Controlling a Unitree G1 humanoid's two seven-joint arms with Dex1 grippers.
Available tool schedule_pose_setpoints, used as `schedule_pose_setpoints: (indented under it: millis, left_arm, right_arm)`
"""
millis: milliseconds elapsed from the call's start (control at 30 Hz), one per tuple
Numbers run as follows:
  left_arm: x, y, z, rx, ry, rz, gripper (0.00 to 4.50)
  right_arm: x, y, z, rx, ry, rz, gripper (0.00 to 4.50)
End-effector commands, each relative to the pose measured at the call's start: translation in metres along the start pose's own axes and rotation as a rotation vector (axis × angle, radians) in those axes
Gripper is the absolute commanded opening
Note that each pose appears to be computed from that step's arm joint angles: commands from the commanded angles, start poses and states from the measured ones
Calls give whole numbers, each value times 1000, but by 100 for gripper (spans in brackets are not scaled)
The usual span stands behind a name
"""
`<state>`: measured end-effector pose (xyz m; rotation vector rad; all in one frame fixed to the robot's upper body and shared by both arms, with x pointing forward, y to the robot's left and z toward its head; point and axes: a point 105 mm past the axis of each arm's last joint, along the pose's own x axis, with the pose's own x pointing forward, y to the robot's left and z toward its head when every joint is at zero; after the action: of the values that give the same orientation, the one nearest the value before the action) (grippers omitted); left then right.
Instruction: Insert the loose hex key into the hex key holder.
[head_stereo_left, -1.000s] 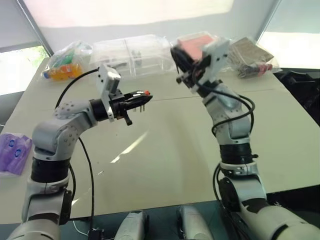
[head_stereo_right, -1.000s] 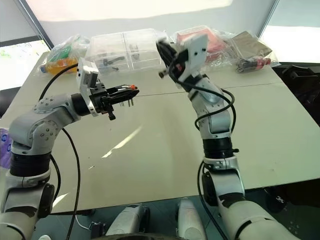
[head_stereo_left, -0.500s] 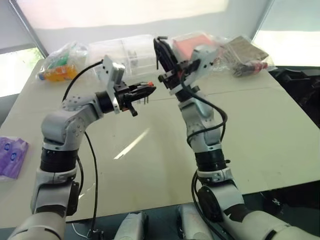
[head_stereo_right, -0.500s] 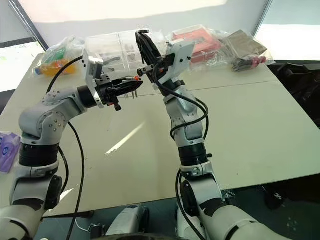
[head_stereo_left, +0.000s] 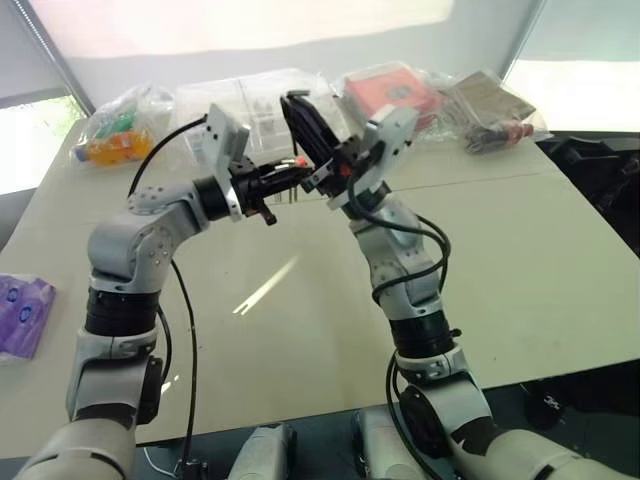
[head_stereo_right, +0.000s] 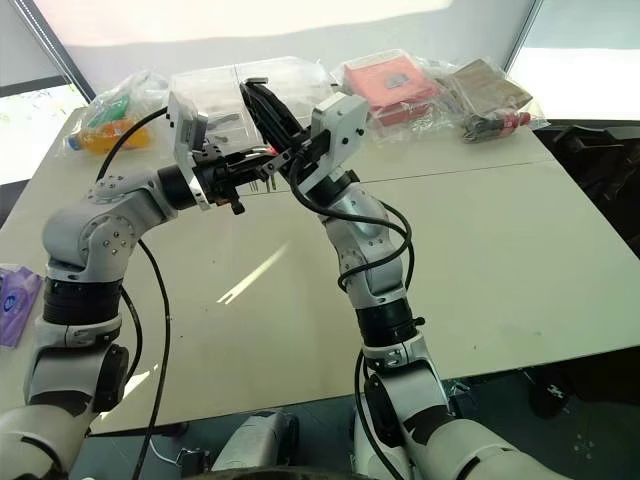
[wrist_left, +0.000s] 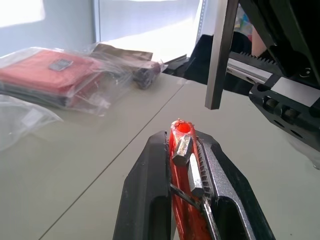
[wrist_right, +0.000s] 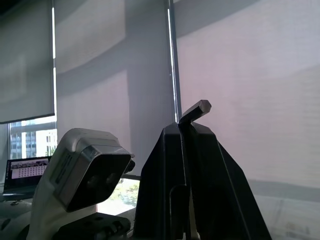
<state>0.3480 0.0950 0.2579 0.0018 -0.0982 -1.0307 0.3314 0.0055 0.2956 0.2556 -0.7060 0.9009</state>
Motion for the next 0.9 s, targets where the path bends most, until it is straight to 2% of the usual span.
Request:
schedule_pose_setpoints:
  millis: [33, 900]
  left_arm:
    - [1, -2, 21, 54, -58, -7, 10]
    - [-2, -7, 22, 53, -62, -13, 10]
  right_arm:
    - [4, 7, 13, -19, -46, 28, 3]
    - [1, -7, 1, -70, -27, -12, 3]
